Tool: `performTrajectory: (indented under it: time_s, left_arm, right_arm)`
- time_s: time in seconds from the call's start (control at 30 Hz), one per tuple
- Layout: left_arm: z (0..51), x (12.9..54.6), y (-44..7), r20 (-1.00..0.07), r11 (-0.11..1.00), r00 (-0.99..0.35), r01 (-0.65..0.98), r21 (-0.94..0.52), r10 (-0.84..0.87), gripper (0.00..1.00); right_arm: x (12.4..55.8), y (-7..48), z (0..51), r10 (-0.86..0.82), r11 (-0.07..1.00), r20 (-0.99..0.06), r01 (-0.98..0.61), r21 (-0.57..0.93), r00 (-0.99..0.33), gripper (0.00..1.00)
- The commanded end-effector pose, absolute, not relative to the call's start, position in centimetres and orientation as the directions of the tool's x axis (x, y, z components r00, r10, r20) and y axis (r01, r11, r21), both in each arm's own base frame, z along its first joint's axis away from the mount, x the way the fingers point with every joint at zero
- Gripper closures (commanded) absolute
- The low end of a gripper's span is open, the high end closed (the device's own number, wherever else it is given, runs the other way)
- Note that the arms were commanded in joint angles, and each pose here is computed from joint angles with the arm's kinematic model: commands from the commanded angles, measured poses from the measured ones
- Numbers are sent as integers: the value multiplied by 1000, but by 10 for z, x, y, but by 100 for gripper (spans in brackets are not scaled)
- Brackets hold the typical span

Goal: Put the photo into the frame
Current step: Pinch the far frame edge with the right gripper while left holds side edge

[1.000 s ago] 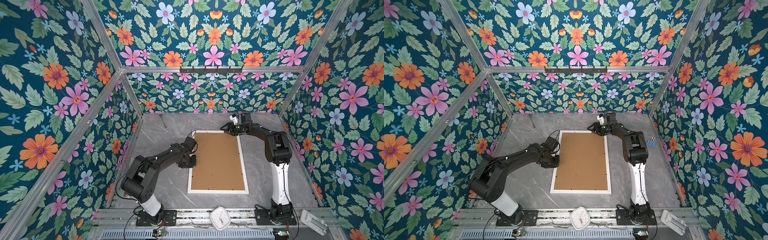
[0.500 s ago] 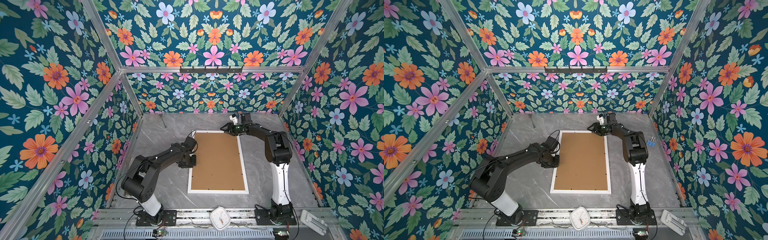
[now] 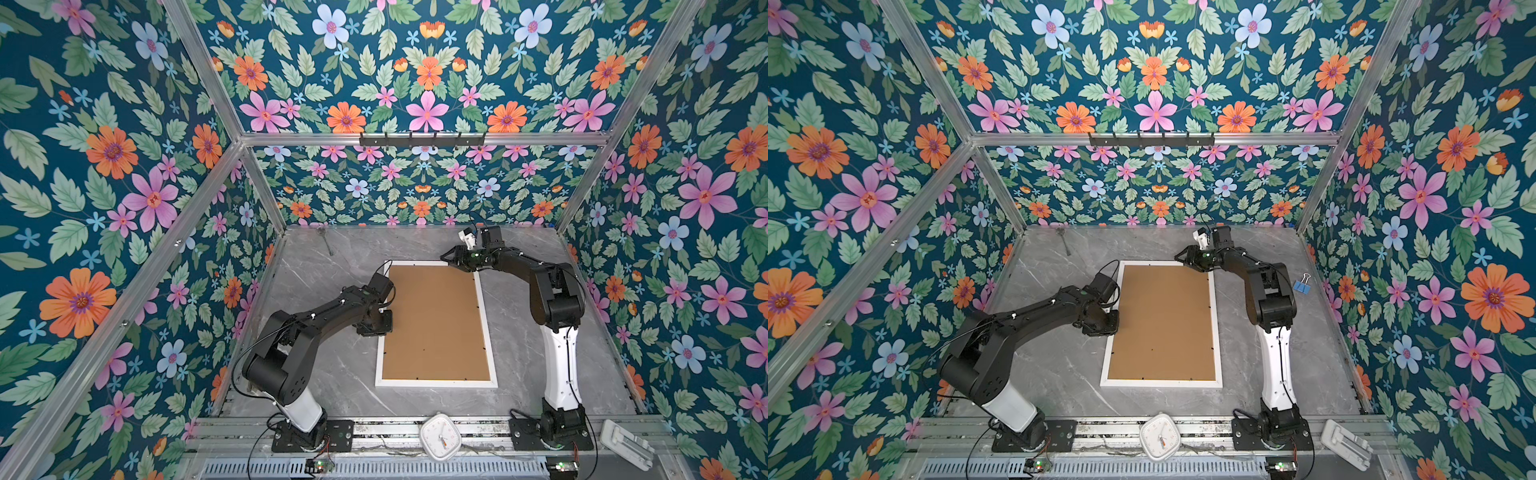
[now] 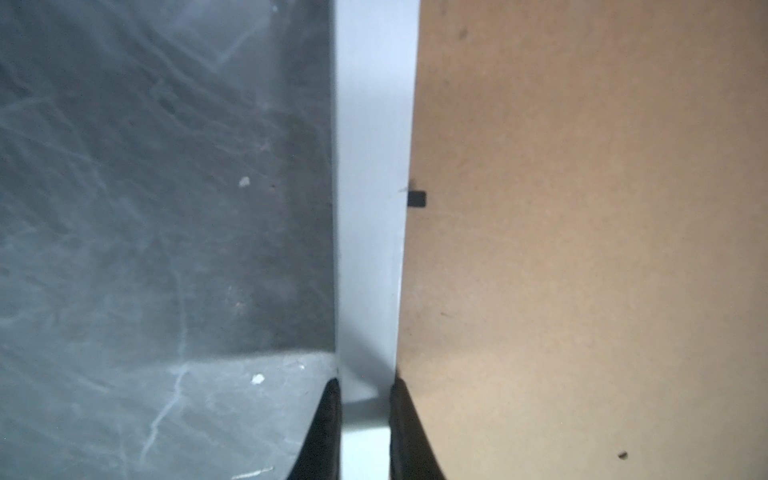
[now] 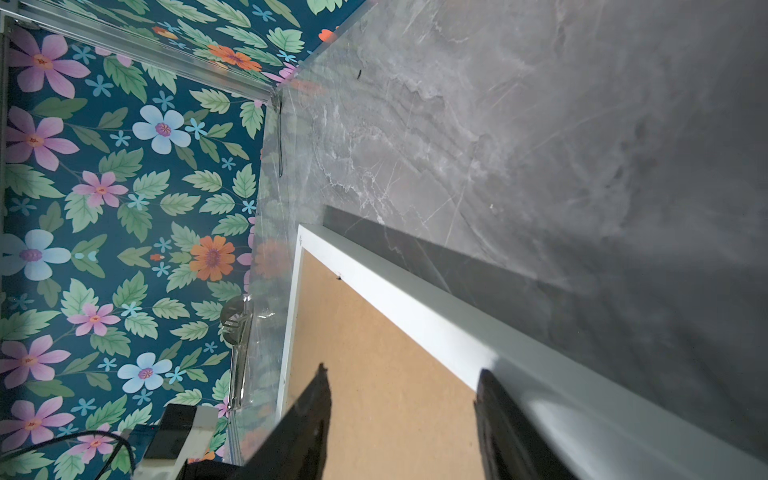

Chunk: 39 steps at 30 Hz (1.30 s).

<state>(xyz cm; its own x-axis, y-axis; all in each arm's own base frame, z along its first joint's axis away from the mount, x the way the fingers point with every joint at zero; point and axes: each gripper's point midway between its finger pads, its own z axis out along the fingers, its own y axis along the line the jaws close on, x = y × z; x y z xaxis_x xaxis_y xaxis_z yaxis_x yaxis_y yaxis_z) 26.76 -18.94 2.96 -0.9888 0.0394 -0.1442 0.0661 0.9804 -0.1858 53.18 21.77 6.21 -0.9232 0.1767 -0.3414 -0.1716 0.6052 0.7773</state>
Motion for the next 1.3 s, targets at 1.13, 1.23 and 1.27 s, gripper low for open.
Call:
performTrajectory:
  time_s: [1.13,1.23,1.27]
  left_arm:
    - [20,267,-196,-128,975,-992,47,-217,20,92]
    - [20,267,-196,-128,975,-992,49,-218,21,92]
    - [20,267,-197,-128,975,-992,49,-218,21,92]
  right_arm:
    - [474,204,2,163,729,-74,70,681,-984,44]
    - [474,204,2,162,734,-75,69,675,-984,44]
    - [473,203,1,163,737,-73,72,672,-984,44]
